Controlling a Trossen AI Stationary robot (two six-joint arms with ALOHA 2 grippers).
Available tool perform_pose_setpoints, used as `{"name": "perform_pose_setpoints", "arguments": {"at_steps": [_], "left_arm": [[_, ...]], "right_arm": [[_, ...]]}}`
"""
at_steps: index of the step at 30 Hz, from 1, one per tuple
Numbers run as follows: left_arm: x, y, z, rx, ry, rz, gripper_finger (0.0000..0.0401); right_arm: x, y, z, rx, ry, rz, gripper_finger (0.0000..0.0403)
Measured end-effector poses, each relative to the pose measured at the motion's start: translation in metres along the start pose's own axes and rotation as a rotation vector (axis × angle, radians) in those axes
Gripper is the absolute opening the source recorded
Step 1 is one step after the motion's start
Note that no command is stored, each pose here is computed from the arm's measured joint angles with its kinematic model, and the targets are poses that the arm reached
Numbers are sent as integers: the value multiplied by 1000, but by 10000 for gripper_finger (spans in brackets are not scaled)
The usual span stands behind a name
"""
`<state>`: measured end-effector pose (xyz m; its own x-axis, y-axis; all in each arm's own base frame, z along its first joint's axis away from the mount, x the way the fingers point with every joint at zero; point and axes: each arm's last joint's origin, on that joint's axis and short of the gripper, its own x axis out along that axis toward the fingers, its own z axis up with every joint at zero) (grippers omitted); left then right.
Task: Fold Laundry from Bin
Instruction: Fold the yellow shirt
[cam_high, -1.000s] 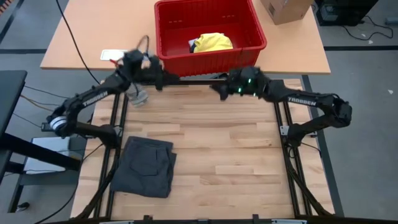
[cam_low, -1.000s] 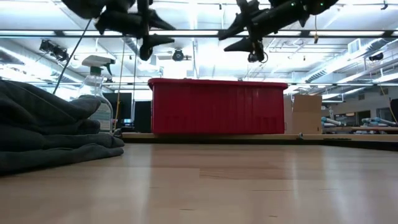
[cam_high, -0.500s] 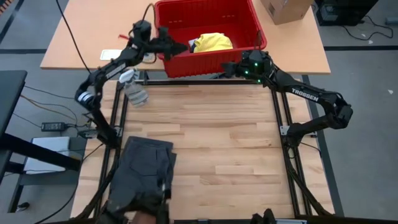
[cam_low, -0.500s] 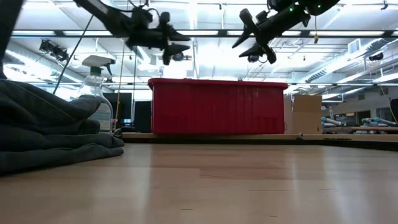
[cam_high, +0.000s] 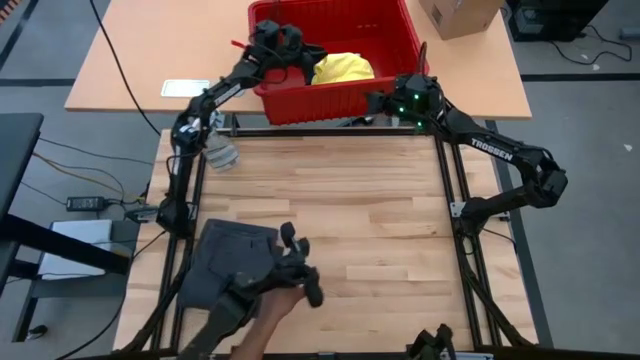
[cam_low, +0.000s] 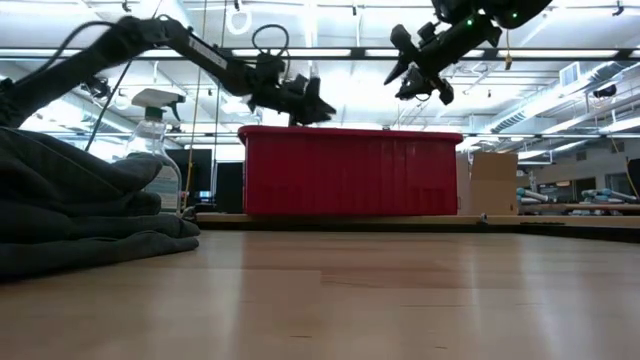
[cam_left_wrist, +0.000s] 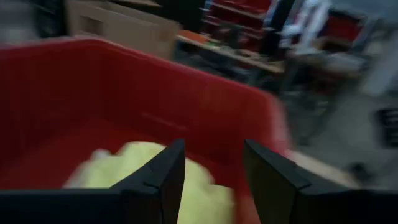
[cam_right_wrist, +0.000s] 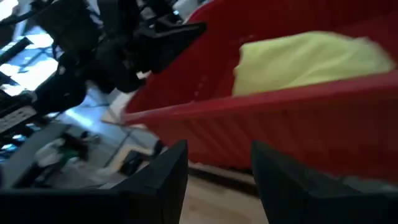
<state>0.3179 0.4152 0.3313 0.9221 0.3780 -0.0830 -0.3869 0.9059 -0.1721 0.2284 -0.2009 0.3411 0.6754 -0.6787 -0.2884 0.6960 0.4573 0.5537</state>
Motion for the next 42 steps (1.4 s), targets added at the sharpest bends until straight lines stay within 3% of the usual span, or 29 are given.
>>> {"name": "perform_pose_setpoints", "arguments": {"at_steps": [3,6,9,20,25,31,33,38,42], "left_arm": [[11,-2,-5,101,-13,147,165],[20,-2,-17,172,25,217,165],[29,1,-38,138,90,215,165],[40,15,-70,29,147,185,155],[38,22,-74,-7,154,254,143],[36,31,-68,-2,57,328,142],[35,35,-77,10,112,351,142],[34,30,-68,45,170,299,142],[31,27,-70,-18,268,213,142]], "right_arm": [[0,-9,5,-17,-22,-51,180],[1,-19,9,-38,-23,-100,180],[0,-28,14,-76,-26,-137,180],[-1,-53,30,-151,-62,-196,180],[11,-63,32,-148,-41,-151,180],[34,-71,23,-112,34,-38,180],[40,-73,20,-111,54,-21,180],[47,-77,17,-137,59,-18,180],[46,-79,19,-165,48,-18,180]]}}
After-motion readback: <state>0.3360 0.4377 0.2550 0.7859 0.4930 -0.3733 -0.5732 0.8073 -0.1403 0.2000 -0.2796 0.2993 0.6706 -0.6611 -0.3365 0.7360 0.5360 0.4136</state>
